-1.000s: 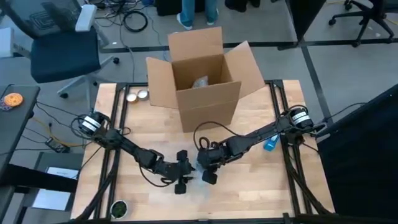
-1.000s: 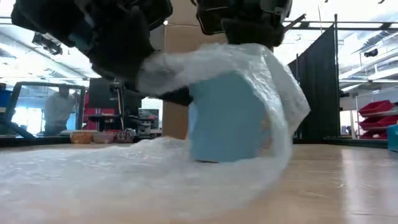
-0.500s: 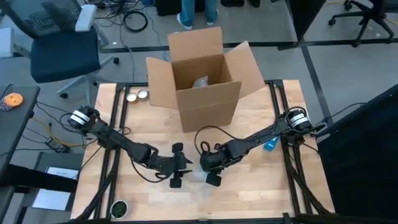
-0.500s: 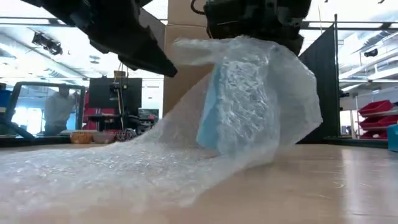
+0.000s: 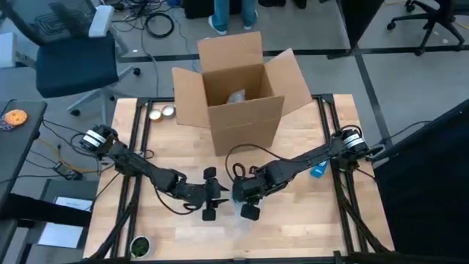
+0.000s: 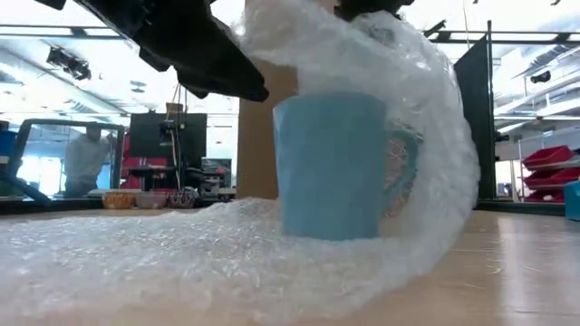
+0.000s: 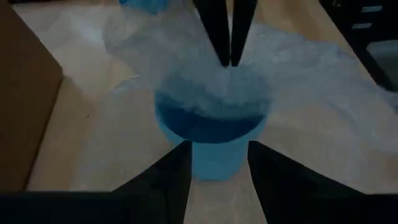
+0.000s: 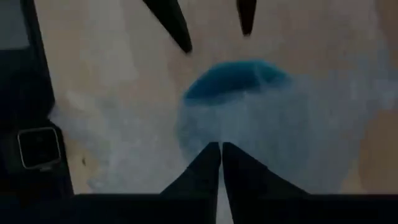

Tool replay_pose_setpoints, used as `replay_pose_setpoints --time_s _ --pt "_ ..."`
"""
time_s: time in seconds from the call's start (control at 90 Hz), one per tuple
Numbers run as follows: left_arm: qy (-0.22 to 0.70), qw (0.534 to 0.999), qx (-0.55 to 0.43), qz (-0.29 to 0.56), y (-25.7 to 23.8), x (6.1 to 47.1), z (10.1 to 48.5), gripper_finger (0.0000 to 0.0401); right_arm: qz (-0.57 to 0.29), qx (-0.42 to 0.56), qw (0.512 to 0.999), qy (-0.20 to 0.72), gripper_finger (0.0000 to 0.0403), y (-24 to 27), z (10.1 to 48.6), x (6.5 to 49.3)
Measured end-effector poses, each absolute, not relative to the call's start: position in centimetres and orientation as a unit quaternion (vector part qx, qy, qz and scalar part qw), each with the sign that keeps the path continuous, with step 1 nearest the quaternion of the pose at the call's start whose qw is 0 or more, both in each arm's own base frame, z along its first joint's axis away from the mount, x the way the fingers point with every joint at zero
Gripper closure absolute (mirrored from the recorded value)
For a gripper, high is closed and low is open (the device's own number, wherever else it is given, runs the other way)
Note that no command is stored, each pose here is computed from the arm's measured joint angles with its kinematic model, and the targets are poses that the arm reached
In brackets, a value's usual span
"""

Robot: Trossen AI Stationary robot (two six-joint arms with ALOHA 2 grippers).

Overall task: Wrap mug
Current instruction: Wrap the blue cup with bubble wrap

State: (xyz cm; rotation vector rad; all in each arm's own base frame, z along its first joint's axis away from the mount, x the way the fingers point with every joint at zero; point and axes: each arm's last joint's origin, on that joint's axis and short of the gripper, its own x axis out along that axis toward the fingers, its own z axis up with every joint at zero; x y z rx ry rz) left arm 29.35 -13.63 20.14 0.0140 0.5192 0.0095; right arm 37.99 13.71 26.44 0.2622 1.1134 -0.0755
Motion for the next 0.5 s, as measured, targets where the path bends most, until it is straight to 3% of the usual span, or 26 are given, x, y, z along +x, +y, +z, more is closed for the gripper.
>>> replay_pose_setpoints --time_s 0.311,0.5 --pt "0.226 0.974 0.005 -0.003 -13.7 29.5 20.9 0.0258 -0.06 0.109 0.821 0.557 0.0403 13.0 21.2 39.0" --pt "0.213 0.977 0.005 -0.02 -14.1 30.0 20.4 0.0258 -0.033 0.098 0.824 0.557 0.0403 13.2 19.0 40.4"
